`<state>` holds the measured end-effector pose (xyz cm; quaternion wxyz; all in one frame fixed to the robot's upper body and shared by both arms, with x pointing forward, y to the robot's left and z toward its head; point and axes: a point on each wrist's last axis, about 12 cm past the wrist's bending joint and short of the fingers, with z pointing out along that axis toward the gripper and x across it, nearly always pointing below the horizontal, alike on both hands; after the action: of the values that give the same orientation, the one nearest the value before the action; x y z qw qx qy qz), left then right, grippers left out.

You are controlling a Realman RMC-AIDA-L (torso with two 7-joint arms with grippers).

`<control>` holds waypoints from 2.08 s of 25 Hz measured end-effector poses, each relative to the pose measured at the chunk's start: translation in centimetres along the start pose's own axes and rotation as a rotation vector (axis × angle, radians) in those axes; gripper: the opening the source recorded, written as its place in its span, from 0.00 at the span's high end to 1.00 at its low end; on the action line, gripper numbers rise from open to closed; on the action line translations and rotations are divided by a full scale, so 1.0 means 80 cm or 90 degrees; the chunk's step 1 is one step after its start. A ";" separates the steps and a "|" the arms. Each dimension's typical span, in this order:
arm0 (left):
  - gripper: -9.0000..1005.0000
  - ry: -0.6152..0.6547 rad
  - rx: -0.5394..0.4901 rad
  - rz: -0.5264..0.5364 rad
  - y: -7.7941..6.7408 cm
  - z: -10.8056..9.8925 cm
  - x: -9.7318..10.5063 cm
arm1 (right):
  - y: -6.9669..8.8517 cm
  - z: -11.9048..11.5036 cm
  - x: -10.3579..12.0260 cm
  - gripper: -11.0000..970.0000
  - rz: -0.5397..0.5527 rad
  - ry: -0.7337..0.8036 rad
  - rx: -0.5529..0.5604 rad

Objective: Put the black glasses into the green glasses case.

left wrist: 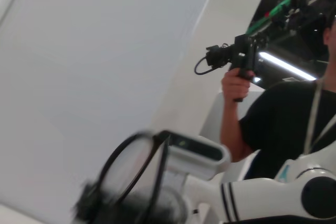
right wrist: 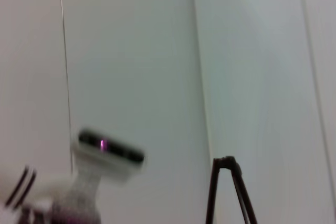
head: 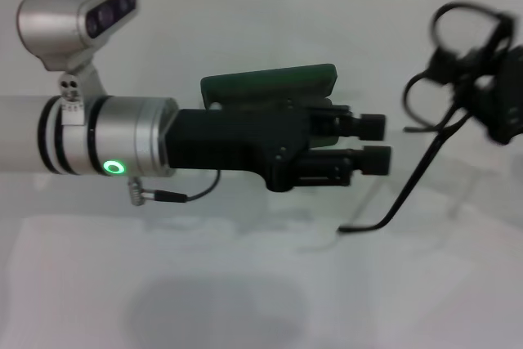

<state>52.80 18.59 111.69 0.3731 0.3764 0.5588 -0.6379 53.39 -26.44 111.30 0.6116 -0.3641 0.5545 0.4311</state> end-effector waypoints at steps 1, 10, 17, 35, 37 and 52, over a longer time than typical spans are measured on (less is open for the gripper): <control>0.47 0.001 -0.010 0.000 0.001 -0.005 0.000 | -0.001 -0.007 -0.006 0.90 -0.005 -0.021 0.005; 0.47 0.063 -0.096 -0.011 0.017 -0.016 0.017 | 0.001 -0.032 -0.041 0.90 0.001 -0.155 0.005; 0.47 0.143 -0.035 -0.003 0.018 0.021 0.023 | -0.012 -0.006 -0.037 0.90 0.040 -0.170 0.032; 0.47 0.069 -0.010 0.018 0.015 0.024 -0.002 | -0.029 0.051 0.012 0.90 0.104 0.111 -0.005; 0.47 0.069 -0.009 0.019 0.016 0.025 -0.003 | -0.026 0.053 0.014 0.90 0.106 0.133 -0.024; 0.47 0.069 -0.014 0.020 0.017 0.025 -0.004 | -0.012 0.061 0.017 0.90 0.110 0.186 -0.117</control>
<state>54.02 16.48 111.58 0.3564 0.4154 0.5790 -0.6043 56.06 -22.11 110.53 0.4496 -0.4280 0.6251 0.4732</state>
